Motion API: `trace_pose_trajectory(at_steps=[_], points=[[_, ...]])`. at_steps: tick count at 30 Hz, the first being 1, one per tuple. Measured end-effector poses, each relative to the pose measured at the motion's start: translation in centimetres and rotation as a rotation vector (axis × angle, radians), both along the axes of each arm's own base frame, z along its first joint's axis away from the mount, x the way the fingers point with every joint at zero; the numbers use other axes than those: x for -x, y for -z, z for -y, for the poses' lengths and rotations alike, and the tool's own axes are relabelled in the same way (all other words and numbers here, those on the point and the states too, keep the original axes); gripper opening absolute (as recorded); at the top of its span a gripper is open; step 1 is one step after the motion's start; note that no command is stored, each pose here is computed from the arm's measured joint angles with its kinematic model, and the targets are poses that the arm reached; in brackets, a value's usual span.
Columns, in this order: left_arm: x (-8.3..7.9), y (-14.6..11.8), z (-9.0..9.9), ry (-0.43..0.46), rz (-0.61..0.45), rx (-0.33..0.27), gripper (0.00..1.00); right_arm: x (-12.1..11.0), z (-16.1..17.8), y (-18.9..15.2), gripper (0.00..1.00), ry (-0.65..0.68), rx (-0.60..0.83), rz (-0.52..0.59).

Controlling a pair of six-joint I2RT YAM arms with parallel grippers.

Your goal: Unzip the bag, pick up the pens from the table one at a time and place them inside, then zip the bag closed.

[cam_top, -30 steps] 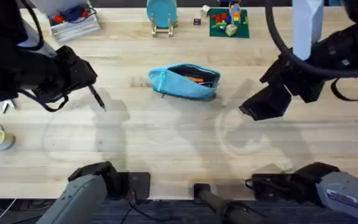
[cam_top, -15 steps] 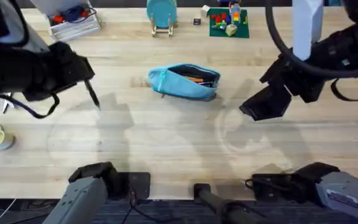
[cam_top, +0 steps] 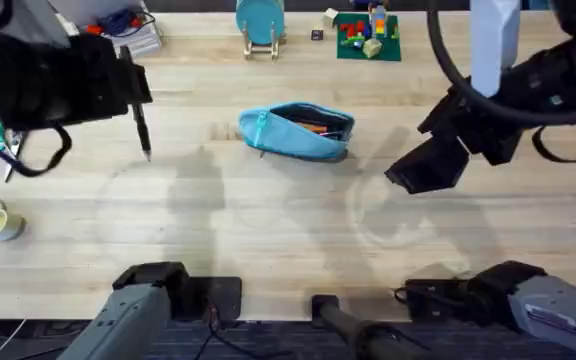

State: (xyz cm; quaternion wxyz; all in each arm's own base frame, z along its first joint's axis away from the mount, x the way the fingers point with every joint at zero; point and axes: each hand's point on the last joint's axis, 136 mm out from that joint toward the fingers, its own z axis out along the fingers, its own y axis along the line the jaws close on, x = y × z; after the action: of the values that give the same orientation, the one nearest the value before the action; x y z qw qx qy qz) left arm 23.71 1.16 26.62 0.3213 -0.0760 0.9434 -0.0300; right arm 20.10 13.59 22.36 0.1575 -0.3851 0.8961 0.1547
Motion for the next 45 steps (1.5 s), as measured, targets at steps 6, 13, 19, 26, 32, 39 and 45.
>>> trace_pose_trajectory(at_steps=[6, 13, 19, 26, 32, 39, 45], points=[[-0.6, -0.5, 1.6, 0.164, -0.075, -0.062, 0.04, 0.0, 0.0, 0.0, 0.998, 0.0, 0.0, 0.0], [-3.2, -0.8, 5.3, 0.395, -0.113, -0.09, 0.04, 0.0, 0.0, 0.0, 0.998, 0.0, 0.0, 0.0], [-5.2, -0.7, 8.4, 0.555, -0.125, -0.118, 0.04, 0.0, 0.0, 0.0, 0.998, 0.0, 0.0, 0.0], [-6.8, 0.1, 11.3, 0.701, -0.142, -0.156, 0.04, 0.0, 0.0, 0.0, 0.998, 0.0, 0.0, 0.0], [-7.8, 1.4, 13.5, 0.823, -0.144, -0.19, 0.04, 0.0, 0.0, 0.0, 0.998, 0.0, 0.0, 0.0], [-8.6, 2.5, 15.8, 1.006, -0.111, -0.222, 0.04, 0.0, 0.0, 0.0, 0.998, 0.0, 0.0, 0.0], [-8.8, 2.9, 17.6, 1.181, -0.051, -0.234, 0.04, 0.0, 0.0, 0.0, 0.998, 0.0, 0.0, 0.0]])
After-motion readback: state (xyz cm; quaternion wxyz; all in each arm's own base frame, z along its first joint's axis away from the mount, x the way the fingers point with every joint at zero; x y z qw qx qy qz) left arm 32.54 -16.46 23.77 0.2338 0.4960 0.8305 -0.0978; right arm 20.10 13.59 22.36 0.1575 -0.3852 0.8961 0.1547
